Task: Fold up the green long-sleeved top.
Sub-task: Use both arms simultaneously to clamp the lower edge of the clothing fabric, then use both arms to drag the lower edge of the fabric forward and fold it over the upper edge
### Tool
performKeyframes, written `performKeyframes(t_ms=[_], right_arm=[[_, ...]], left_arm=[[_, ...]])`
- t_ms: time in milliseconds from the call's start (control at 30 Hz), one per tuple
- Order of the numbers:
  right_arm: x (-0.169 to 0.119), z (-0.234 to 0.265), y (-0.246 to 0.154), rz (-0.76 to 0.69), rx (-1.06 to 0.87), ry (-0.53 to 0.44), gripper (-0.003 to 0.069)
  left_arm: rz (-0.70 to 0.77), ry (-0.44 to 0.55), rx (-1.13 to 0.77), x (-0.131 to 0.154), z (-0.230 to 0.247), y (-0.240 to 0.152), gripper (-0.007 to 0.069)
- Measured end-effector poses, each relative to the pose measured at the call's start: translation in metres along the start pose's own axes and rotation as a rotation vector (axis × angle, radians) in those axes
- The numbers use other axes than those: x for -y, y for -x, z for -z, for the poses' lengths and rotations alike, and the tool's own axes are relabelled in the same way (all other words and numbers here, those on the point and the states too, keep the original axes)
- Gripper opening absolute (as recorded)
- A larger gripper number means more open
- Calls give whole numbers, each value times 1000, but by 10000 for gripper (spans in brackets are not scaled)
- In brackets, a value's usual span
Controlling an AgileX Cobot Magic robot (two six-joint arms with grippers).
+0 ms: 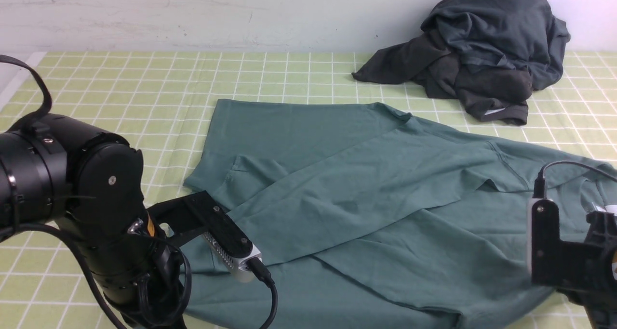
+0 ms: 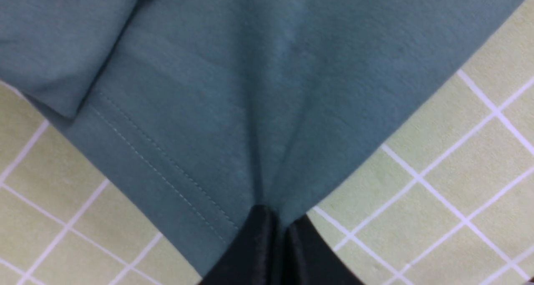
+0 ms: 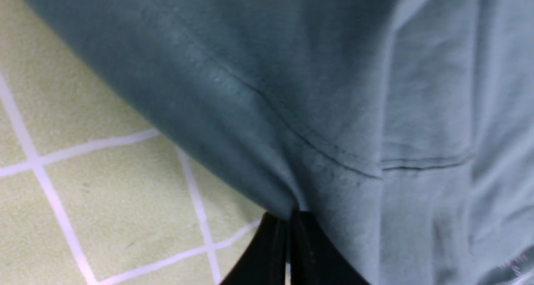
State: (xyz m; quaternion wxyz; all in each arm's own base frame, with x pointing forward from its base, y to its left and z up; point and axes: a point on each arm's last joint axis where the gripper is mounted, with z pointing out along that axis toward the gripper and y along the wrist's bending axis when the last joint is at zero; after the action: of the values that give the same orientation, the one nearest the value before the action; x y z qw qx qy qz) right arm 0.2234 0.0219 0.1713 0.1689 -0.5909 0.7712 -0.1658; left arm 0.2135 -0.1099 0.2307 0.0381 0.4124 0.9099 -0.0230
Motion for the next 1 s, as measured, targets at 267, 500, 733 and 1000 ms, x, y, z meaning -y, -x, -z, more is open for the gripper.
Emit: performKeyframes(t_ms=[267,500,733,1000], right_arm=[[21,44,1,-218,43,-114,-5],[77,37,21,-382,153,-238,-5],[145,-10,37,-505,154,-256,-5],[208,-60,55,-568,171,-301,-5]], left_arm=[[126,115,264,5,49,-13,3],[353,198,508,-32,60,18,3],[444,235,553,-97,53,84,3],[488,269,542,-176,18,161,3]])
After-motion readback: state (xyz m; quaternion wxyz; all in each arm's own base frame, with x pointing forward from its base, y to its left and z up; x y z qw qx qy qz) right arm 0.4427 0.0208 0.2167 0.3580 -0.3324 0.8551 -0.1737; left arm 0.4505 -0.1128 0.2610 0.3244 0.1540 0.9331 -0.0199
